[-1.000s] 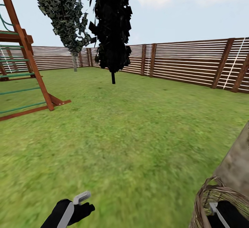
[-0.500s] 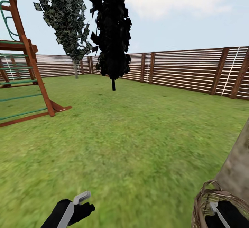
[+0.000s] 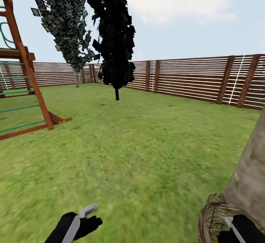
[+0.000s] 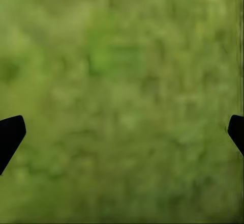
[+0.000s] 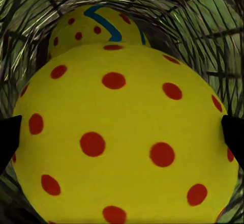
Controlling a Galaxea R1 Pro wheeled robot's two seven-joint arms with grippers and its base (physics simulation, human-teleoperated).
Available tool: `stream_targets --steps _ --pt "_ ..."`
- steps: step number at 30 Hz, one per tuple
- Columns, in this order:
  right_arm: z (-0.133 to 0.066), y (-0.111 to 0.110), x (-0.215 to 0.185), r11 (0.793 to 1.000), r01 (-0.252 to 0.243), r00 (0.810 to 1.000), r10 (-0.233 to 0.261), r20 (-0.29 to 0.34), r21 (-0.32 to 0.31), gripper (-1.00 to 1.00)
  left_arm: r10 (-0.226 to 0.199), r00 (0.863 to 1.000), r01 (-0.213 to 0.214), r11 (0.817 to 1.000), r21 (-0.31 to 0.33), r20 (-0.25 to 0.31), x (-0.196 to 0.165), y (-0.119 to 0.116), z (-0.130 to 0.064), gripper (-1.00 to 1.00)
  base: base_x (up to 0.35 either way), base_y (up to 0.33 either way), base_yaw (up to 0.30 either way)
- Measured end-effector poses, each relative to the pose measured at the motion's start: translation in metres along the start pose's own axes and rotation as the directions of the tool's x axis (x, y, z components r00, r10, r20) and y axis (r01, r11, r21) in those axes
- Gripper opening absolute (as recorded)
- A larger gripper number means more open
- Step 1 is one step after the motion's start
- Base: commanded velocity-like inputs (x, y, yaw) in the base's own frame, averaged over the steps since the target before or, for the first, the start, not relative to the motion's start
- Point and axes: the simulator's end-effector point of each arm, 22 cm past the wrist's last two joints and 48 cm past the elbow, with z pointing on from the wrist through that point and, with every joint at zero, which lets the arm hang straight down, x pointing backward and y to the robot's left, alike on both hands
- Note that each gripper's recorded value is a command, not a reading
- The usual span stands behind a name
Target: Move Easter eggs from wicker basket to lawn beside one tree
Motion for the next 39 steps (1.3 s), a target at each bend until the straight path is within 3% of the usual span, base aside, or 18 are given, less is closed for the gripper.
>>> stream_targets --steps 39 --pt "-0.078 -0.013 -0.037 1.0 0.0 1.0 0.0 -0.002 0.002 -1.0 -0.001 1.0 0.001 1.0 0.009 -0.006 -0.042 -0.037 -0.069 1.0 0.0 0.0 -0.004"
